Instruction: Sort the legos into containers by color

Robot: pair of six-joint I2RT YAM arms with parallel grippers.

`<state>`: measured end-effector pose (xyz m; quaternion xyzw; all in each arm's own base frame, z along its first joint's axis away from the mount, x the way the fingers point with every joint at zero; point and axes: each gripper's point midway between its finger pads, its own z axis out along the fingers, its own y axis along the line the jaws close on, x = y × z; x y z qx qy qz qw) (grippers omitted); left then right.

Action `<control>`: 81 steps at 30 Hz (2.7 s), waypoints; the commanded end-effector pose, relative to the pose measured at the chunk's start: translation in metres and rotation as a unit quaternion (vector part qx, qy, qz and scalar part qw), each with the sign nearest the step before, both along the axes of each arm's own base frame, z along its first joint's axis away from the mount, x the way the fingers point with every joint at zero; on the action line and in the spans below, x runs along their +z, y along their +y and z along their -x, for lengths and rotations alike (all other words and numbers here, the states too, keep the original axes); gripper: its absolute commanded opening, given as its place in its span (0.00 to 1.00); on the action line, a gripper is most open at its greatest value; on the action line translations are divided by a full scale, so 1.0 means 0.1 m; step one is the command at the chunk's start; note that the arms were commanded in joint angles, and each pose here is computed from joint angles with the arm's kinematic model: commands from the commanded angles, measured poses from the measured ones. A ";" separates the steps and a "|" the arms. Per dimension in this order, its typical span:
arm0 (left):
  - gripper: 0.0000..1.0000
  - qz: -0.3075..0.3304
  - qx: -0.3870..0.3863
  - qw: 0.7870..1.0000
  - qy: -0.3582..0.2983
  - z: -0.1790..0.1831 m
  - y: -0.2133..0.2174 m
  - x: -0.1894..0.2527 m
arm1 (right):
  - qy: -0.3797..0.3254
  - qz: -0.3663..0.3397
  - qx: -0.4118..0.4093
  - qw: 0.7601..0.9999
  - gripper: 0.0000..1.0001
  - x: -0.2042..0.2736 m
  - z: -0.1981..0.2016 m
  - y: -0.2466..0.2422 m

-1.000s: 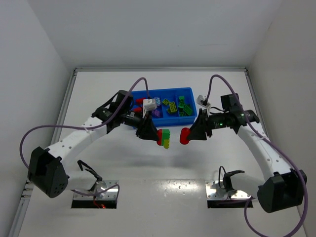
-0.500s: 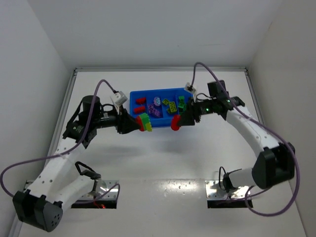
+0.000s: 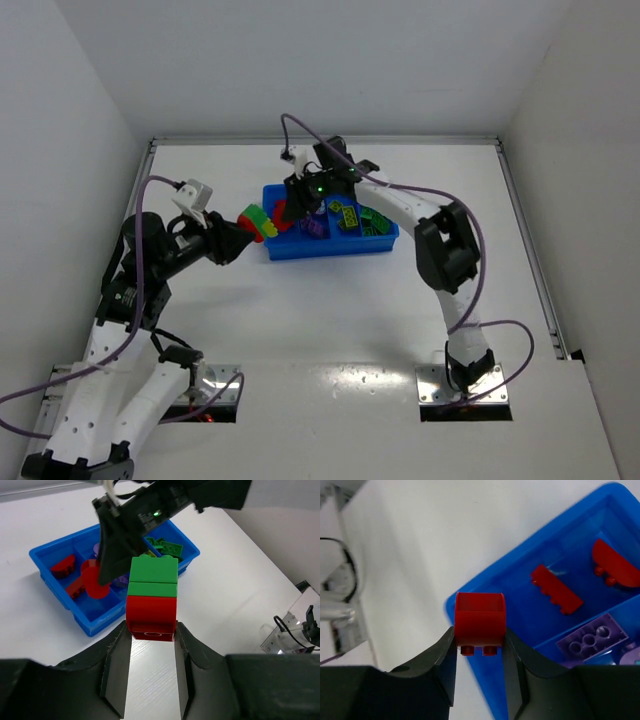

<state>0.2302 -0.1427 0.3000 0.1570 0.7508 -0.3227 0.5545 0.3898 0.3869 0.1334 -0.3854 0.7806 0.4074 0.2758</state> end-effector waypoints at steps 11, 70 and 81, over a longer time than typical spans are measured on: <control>0.00 0.024 0.009 0.999 0.044 -0.13 0.03 -0.03 | -0.051 0.062 -0.071 0.994 0.47 -0.33 -0.44 0.19; 0.05 0.109 -0.388 0.906 0.130 0.21 -0.71 -0.10 | 0.046 -0.219 0.223 0.949 0.75 1.38 1.91 -0.54; 0.05 0.105 -0.374 0.912 0.135 0.17 -0.71 -0.17 | 0.035 -0.225 0.229 0.946 0.75 1.52 1.94 -0.56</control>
